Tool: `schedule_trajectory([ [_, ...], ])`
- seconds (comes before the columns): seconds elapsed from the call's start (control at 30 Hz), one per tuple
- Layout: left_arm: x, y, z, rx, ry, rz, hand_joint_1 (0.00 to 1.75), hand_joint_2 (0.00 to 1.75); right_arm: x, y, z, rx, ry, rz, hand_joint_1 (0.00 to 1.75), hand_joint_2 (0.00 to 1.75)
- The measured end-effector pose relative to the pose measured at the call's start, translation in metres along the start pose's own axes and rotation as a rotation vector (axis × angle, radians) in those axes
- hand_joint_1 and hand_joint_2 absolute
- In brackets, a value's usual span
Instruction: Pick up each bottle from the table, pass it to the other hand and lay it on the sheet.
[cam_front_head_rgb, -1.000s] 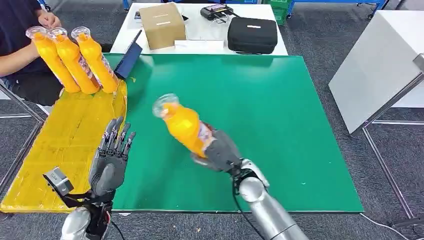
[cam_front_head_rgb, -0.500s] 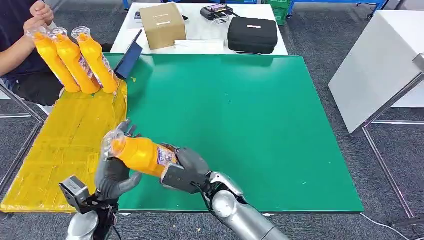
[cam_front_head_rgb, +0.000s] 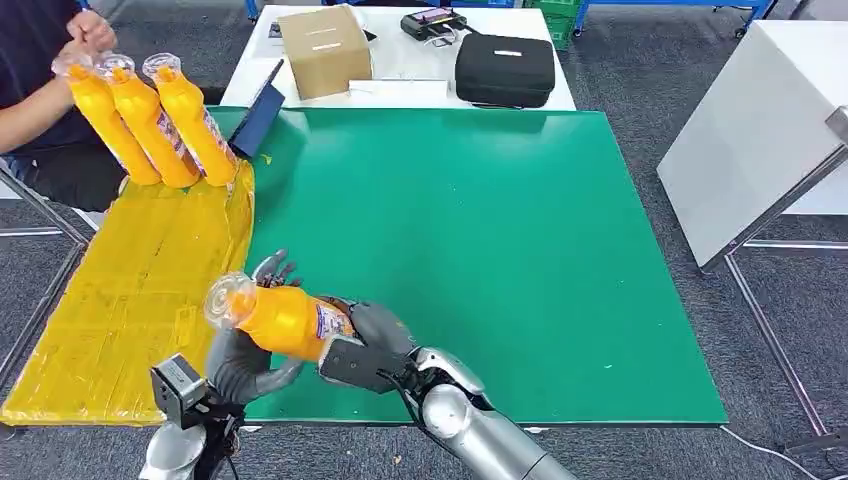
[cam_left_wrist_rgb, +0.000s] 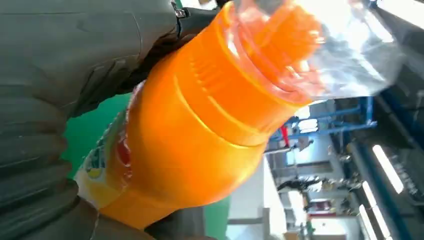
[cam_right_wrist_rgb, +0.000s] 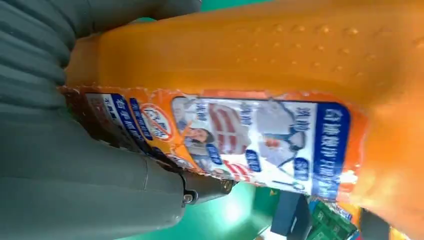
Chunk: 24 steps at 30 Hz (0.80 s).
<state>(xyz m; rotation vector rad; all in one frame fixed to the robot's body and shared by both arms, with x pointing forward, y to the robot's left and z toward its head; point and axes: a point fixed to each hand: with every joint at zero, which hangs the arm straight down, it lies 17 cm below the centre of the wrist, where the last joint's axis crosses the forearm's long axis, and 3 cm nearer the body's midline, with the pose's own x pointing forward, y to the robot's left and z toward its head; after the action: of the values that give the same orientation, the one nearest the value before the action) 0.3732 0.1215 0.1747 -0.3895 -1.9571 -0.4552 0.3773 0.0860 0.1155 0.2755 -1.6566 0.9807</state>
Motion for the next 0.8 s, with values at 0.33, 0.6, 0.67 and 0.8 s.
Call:
schedule_trajectory([
  [0.33,-0.026,-0.009,0.011,-0.064,0.071,-0.021,0.0,1.75,0.006,0.004,-0.004,0.018,-0.011,0.002,1.75,1.75],
  [0.6,-0.031,-0.009,0.014,-0.076,0.084,-0.029,1.75,1.75,0.006,0.005,-0.004,0.024,-0.011,0.002,1.75,1.75],
  [0.67,-0.032,-0.008,0.015,-0.077,0.087,-0.031,1.75,1.75,0.006,0.008,-0.004,0.029,-0.01,0.004,1.75,1.75],
  [0.8,-0.032,-0.008,0.016,-0.078,0.089,-0.033,1.75,1.75,0.005,0.009,-0.004,0.034,-0.01,0.003,1.75,1.75],
])
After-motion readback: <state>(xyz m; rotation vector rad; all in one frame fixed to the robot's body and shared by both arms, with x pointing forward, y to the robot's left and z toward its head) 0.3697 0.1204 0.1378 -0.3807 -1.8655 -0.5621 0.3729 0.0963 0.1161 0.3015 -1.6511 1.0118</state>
